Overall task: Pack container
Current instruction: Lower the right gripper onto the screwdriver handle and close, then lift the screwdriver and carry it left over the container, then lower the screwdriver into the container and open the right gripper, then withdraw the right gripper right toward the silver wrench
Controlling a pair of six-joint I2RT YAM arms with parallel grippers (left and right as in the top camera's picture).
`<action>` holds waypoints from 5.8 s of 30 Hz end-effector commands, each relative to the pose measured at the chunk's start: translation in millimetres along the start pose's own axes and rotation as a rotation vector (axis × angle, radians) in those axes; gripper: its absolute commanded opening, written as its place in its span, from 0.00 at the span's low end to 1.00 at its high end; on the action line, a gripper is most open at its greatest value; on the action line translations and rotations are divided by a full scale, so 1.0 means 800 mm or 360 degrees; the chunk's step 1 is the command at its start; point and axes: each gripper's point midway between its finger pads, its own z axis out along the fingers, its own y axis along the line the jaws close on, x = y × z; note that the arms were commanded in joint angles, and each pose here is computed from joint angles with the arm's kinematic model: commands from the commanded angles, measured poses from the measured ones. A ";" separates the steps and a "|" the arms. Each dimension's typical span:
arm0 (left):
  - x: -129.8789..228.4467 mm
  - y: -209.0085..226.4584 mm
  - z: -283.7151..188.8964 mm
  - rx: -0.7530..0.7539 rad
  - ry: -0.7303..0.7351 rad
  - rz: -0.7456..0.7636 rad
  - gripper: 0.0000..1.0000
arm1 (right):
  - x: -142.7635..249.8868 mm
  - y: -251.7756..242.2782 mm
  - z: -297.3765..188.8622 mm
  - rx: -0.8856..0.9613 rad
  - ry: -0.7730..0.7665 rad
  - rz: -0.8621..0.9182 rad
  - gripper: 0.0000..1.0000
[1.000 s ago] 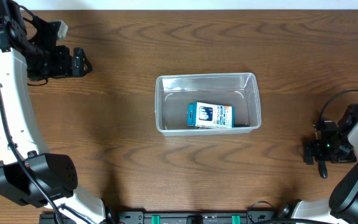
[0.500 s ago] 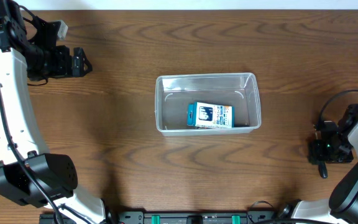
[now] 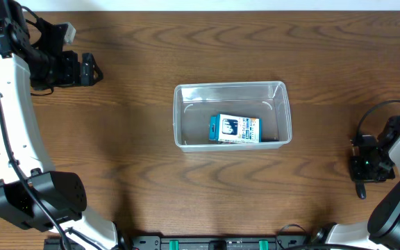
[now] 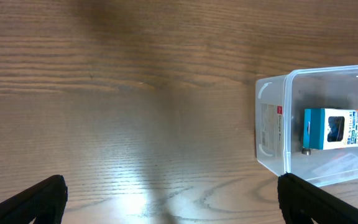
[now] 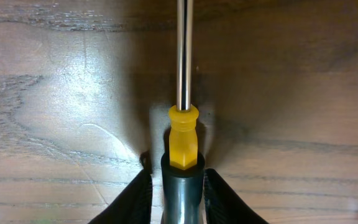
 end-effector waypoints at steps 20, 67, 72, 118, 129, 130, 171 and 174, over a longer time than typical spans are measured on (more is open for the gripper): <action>0.002 0.003 -0.001 -0.0014 0.0002 -0.0001 0.98 | -0.040 -0.007 -0.029 0.0027 -0.0125 -0.0043 0.05; -0.002 0.004 -0.001 -0.0019 -0.0018 0.0005 0.98 | -0.204 0.407 -0.234 -0.0068 -0.0749 -0.1878 0.01; -0.002 0.004 -0.001 -0.0019 -0.0018 0.0006 0.98 | -0.188 0.408 -0.206 -0.0079 -0.0585 -0.2008 0.01; 0.000 0.003 -0.001 -0.0016 -0.0007 0.0002 0.98 | -0.196 0.413 -0.277 -0.0132 -0.0635 -0.1706 0.99; 0.004 0.002 -0.001 -0.0010 0.0015 -0.0006 0.98 | -0.154 0.273 -0.429 0.0343 -0.0937 -0.1045 0.99; 0.004 0.002 -0.001 -0.0010 0.0015 -0.0006 0.98 | -0.142 0.254 -0.434 0.0353 -0.0923 -0.0978 0.99; 0.006 0.001 -0.001 -0.0006 0.0027 -0.0012 0.98 | -0.050 0.057 -0.442 -0.0837 -0.0620 0.2343 0.99; 0.008 0.001 -0.001 -0.0004 0.0036 -0.0015 0.98 | -0.038 0.023 -0.435 -0.0697 -0.0676 0.2593 0.99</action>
